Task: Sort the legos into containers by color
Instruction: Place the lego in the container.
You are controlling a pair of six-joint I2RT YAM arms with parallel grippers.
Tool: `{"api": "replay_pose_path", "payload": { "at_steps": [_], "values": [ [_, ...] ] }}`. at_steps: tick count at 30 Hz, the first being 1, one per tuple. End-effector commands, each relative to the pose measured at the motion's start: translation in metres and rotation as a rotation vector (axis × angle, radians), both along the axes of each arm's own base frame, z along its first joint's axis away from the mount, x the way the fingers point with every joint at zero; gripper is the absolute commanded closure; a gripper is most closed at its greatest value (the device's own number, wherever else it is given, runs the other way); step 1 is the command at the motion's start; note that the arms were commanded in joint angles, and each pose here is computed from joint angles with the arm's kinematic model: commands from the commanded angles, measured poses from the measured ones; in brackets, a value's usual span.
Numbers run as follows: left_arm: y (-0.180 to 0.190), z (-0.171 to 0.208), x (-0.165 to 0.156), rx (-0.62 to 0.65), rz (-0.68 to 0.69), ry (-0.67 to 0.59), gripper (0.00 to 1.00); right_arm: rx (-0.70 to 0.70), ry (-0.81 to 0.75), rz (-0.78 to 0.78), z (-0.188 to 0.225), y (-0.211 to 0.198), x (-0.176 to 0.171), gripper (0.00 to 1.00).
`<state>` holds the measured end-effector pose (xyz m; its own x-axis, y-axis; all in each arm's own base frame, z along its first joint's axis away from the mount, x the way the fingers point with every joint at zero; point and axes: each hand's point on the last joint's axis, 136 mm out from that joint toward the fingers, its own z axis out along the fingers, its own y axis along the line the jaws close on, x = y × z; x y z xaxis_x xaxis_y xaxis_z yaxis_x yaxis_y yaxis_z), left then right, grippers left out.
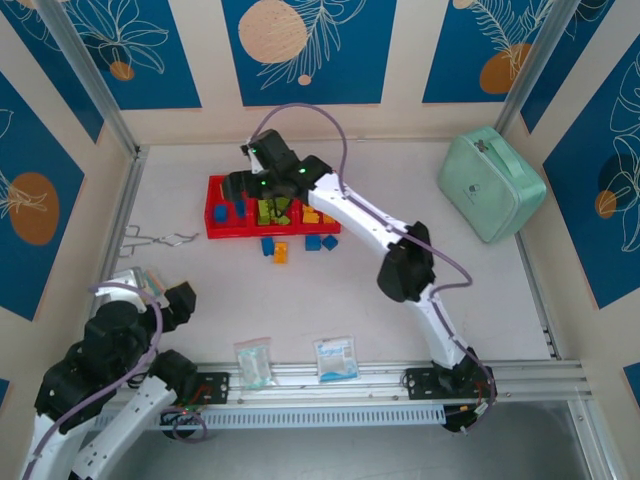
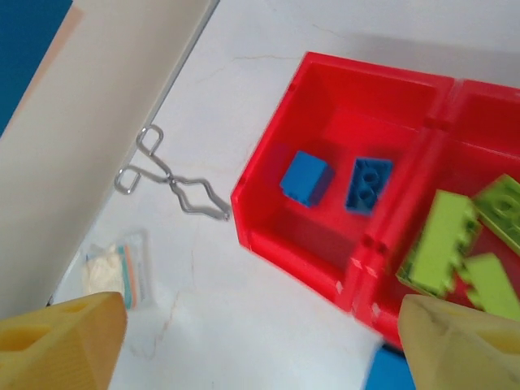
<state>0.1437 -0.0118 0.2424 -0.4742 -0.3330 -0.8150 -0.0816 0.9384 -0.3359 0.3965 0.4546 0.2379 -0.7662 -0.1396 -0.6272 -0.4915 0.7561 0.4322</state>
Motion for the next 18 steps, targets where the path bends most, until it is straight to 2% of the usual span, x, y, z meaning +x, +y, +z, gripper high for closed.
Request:
{"api": "replay_pose_path", "payload": {
  "at_steps": [1,2,4,9,11,14,18],
  "values": [
    [-0.009,0.004,0.007,-0.034,-0.023,-0.032,0.01,-0.131,-0.026,0.022,-0.008,-0.048,-0.031,0.04],
    [-0.010,0.005,0.009,-0.029,-0.030,-0.039,0.00,-0.164,-0.051,0.031,-0.017,-0.062,-0.038,0.00],
    [-0.011,0.005,0.011,-0.015,-0.036,-0.044,0.01,-0.208,-0.071,0.065,-0.039,-0.091,-0.051,0.01],
    [-0.018,0.001,0.018,0.008,-0.061,-0.035,0.01,-0.250,0.009,0.031,-0.084,-0.169,-0.067,0.01],
    [-0.021,-0.002,0.020,0.018,-0.072,-0.022,0.01,-0.263,0.030,0.017,-0.103,-0.188,-0.071,0.00],
    [-0.028,-0.004,0.022,0.030,-0.111,-0.009,0.01,-0.349,0.034,-0.076,-0.130,-0.213,-0.060,0.01],
    [-0.044,-0.006,0.024,0.033,-0.191,0.021,0.01,-0.392,0.043,-0.057,-0.158,-0.216,-0.047,0.04]
  ]
}}
